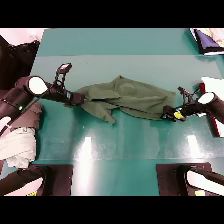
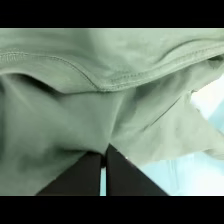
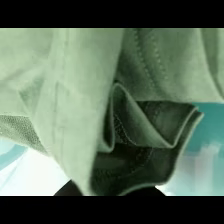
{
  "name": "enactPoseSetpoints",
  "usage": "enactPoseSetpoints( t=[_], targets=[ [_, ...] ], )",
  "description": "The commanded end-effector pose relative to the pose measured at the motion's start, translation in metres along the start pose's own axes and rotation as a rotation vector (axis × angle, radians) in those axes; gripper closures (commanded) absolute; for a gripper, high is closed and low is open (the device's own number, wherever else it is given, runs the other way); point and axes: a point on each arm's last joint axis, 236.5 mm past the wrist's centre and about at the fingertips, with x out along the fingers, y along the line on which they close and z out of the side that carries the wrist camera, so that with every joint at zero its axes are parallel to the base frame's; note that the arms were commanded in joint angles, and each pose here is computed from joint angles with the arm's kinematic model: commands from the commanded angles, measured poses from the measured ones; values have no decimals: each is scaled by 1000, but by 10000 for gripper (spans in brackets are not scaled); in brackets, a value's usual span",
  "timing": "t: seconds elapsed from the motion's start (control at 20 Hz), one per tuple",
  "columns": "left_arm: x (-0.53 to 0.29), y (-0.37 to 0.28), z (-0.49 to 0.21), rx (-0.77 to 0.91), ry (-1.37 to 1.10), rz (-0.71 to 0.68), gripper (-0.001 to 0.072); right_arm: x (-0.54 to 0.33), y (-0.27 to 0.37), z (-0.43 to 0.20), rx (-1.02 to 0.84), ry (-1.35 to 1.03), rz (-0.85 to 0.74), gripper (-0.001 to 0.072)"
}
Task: Fold the shirts.
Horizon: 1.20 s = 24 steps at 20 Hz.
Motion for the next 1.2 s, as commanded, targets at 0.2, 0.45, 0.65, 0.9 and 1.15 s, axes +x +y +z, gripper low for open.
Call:
enactPoseSetpoints(
  t=[0.2,0.45,0.65,0.9,1.15],
  targets=[
    [-158,-57,108,186,-386,4,682,-161,90,43,-237,-412,93,695],
    [-353,-115,140,322,-790,1,681,-376,185,42,-439,-965,181,695],
    [-484,-151,113,396,-1106,-45,681,-502,226,-17,-576,-1281,192,695],
    [-594,-171,57,438,-1428,-98,682,-584,210,-66,-543,-1504,48,696],
    [-554,-160,60,434,-1291,-60,682,-548,173,-31,-414,-1274,-100,696]
  ],
)
